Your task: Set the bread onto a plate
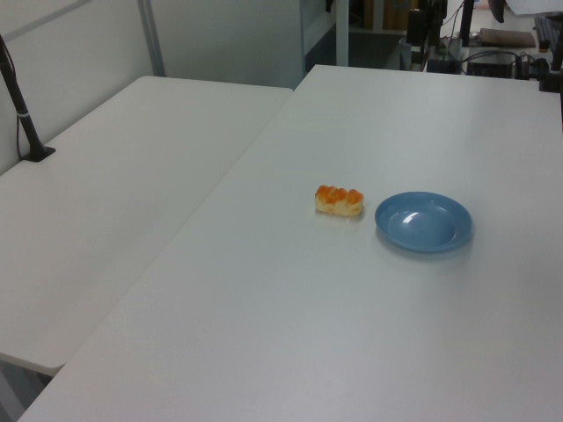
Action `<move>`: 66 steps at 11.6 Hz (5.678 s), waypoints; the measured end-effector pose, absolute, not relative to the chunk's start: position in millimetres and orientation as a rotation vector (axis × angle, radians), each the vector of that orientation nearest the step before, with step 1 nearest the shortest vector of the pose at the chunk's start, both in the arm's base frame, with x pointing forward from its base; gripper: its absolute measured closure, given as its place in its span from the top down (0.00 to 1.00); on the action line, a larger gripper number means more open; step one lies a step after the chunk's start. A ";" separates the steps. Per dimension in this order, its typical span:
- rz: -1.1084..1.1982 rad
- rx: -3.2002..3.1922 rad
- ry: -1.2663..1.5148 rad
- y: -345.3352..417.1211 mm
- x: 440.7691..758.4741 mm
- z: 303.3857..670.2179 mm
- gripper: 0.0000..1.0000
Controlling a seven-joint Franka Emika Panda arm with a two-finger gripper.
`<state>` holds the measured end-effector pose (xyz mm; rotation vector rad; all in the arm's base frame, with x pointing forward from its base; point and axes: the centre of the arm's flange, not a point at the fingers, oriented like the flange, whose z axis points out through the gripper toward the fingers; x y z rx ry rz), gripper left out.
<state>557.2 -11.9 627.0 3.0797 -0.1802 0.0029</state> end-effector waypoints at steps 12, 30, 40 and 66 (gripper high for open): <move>0.006 3.080 -0.161 -10.4 561.1 621.5 1.00; 0.058 3.082 -0.022 43.5 681.5 419.9 1.00; 0.019 3.078 -0.044 75.7 699.1 318.2 0.85; -0.007 3.109 0.057 81.0 491.6 344.3 0.37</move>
